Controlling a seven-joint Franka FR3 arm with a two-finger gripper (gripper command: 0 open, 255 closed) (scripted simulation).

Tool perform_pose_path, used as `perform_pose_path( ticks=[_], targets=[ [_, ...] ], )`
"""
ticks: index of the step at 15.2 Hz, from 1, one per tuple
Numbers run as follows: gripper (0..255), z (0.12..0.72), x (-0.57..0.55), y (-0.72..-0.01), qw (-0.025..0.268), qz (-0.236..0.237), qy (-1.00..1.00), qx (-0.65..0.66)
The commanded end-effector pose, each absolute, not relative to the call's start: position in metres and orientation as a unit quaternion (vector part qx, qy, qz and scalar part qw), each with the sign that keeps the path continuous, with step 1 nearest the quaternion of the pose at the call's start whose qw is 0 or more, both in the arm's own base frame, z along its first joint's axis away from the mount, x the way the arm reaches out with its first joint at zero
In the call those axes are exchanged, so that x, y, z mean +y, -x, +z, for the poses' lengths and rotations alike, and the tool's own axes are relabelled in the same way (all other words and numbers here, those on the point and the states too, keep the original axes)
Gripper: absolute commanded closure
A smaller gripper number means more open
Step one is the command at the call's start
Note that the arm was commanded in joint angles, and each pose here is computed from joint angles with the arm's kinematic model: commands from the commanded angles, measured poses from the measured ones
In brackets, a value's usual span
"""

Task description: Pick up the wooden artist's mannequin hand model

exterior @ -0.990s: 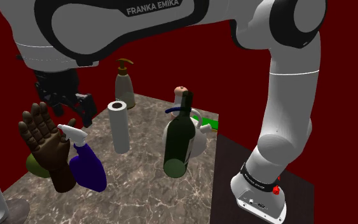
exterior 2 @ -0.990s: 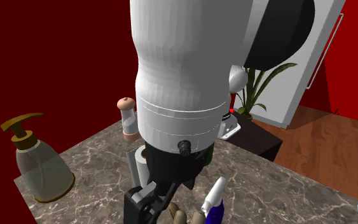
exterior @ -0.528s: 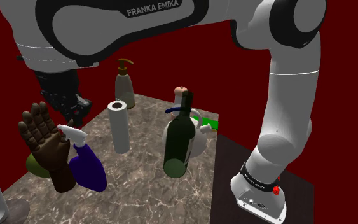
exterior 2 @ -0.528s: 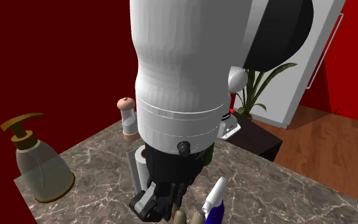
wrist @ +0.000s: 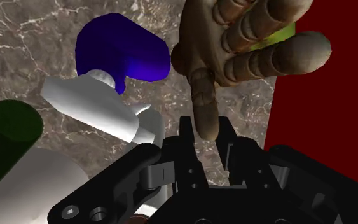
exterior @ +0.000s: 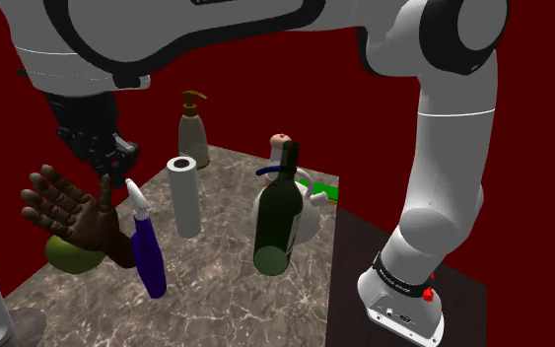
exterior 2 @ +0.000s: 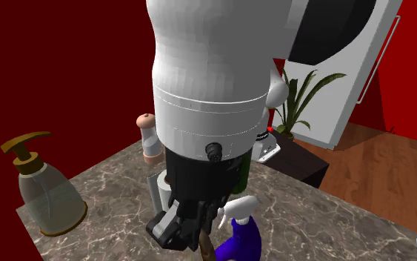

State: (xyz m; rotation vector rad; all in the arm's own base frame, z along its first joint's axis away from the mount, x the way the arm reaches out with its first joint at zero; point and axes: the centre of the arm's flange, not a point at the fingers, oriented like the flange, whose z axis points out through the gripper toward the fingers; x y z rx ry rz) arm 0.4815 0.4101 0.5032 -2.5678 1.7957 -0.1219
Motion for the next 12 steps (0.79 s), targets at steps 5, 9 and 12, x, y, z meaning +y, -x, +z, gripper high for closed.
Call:
perform_pose_path(
  ticks=[5, 9, 12],
  targets=[
    [255, 0.534, 0.41, -0.48, 0.003, -0.039, 0.819, 0.573],
    [255, 0.555, 0.41, -0.48, 0.003, -0.039, 0.819, 0.573],
    [255, 0.561, 0.41, -0.48, 0.003, -0.039, 0.819, 0.573]
  ],
)
